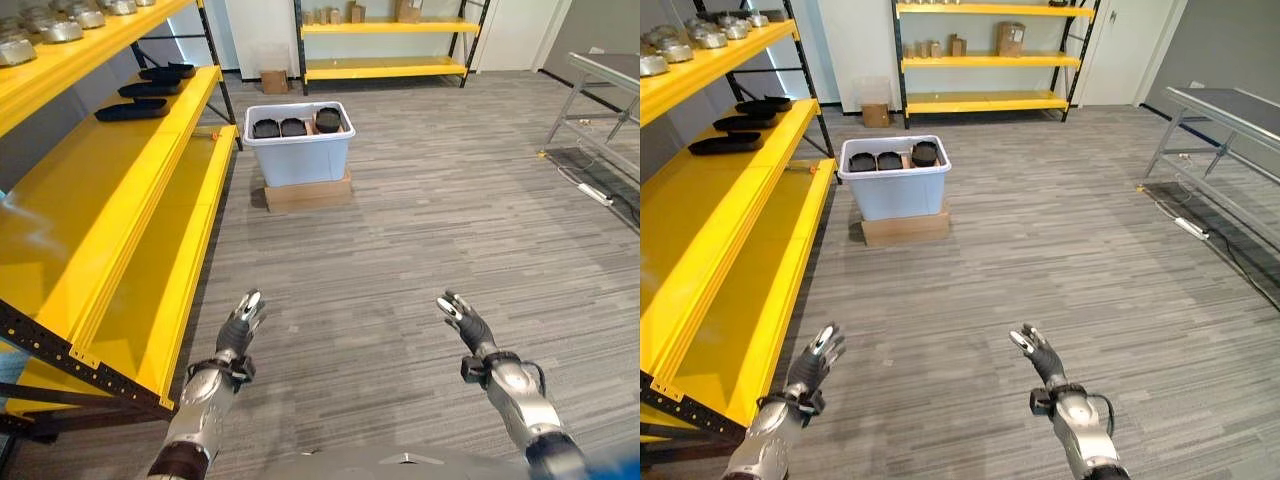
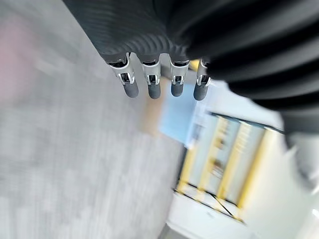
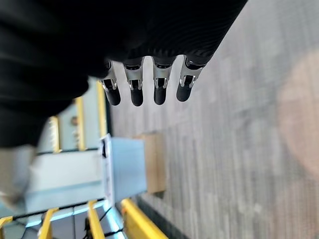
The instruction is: Move parts from the plastic box to the shelf.
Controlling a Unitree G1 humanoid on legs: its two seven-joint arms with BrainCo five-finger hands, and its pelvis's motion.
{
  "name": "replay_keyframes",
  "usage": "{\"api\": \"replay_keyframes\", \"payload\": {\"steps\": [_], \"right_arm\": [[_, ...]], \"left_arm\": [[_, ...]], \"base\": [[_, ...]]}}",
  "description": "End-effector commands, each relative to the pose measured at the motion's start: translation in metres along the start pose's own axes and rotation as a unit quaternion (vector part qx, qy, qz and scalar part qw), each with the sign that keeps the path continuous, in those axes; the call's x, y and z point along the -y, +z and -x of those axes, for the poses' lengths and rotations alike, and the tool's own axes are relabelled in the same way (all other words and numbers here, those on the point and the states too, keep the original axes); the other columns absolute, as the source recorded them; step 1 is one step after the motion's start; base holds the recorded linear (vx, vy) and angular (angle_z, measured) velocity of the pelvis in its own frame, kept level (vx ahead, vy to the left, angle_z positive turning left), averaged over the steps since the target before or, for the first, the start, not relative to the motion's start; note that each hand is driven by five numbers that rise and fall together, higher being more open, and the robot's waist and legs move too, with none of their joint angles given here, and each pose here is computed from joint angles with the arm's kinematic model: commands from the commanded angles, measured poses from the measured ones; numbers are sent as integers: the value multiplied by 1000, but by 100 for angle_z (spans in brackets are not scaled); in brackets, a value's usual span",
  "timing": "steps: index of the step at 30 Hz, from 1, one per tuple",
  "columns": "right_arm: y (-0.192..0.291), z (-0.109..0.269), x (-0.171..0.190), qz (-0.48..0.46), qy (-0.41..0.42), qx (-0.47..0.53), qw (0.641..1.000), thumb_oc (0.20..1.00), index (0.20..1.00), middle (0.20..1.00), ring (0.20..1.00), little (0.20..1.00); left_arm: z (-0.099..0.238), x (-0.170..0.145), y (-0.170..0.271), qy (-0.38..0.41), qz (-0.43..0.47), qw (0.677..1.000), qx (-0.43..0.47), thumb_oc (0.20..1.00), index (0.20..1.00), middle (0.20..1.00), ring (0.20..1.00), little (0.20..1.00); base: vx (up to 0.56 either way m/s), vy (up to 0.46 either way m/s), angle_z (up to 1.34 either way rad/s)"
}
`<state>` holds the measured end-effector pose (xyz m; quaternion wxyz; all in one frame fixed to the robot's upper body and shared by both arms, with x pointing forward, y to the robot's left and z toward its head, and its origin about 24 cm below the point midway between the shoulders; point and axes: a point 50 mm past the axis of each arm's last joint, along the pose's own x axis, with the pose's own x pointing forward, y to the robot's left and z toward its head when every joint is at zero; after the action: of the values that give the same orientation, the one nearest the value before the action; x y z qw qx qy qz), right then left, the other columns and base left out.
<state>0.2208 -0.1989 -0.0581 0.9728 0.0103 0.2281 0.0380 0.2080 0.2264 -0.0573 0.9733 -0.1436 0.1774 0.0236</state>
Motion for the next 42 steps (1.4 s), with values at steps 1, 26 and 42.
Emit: {"api": "replay_keyframes", "payload": {"steps": [1,26,42], "right_arm": [[10,-6,1,21,11,8,1000,1000,1000,1000,1000,1000],[22,-10,-4,-18,1,30,999,1000,1000,1000,1000,1000],[38,-14,-17,-17,18,62,998,1000,1000,1000,1000,1000]], "left_arm": [[-7,0,-6,29,-10,999,-30,1000,1000,1000,1000,1000],[-6,3,-1,23,-13,1000,-12,1000,1000,1000,1000,1000],[-12,11,16,-29,-77,997,5,1000,1000,1000,1000,1000]], "base": [[0,0,0],[-1,29,2],[23,91,1]]}}
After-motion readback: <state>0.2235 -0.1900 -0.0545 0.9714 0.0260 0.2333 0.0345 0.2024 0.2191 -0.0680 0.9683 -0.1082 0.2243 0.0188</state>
